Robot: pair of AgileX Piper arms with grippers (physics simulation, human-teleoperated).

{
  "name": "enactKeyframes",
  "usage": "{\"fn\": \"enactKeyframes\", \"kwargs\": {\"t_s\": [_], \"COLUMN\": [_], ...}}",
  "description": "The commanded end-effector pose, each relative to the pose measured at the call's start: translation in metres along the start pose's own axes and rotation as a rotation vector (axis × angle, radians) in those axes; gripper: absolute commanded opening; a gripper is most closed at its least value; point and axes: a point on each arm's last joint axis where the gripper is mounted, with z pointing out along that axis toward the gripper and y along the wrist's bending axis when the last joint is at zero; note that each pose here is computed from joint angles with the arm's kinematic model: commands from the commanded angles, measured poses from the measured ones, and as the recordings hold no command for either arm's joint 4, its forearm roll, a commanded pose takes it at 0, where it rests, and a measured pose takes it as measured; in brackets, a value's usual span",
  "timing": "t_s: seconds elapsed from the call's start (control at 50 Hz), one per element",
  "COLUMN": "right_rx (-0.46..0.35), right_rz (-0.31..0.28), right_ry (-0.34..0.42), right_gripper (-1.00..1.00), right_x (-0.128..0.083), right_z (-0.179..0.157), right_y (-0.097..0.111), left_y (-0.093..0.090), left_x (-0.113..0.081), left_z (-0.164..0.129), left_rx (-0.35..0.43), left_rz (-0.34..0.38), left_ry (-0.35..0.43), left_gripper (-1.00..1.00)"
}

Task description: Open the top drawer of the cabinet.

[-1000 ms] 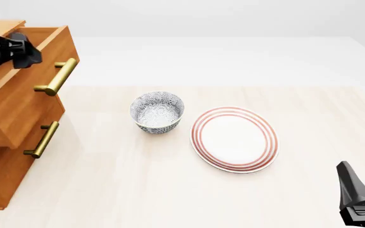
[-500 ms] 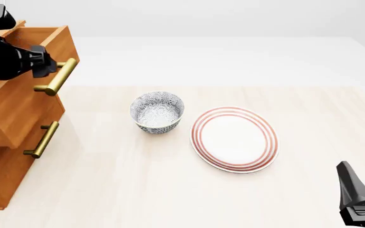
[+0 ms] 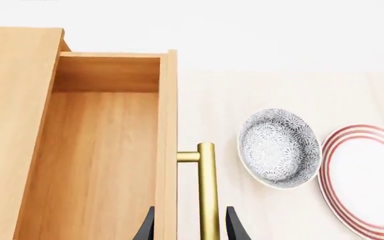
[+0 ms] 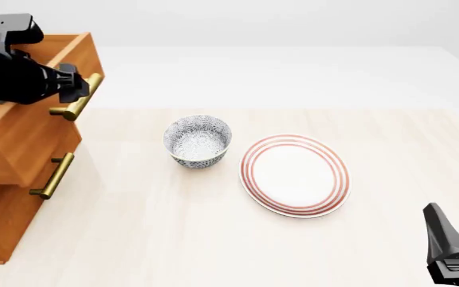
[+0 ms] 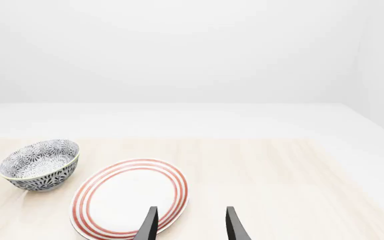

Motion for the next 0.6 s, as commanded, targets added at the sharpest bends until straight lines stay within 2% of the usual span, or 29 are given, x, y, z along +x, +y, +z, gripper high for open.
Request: {"fn": "enactKeyframes", "kwargs": {"t_s": [0.02, 0.28, 0.6], "right_rx": [0.0, 0.0, 0.0], "right_rz": [0.0, 0.0, 0.0], "right_ry": [-0.001, -0.001, -0.001], "right_gripper": [1.0, 1.0, 1.0], "right_x": [0.0, 0.0, 0.0], "right_z": [0.0, 0.0, 0.0], "right_y": [0.0, 0.0, 0.0], "left_y": [-0.013, -0.033, -0.043], "left_x": [0.002, 0.0, -0.001], "left_z": [0.0, 0.005, 0.007], "left_rx": [0.038, 0.093, 0.117], "left_rz": [0.021, 0.045, 0.078], "left_ry": [0.005, 0.019, 0.022], "left_gripper": [1.0, 1.0, 1.0]}}
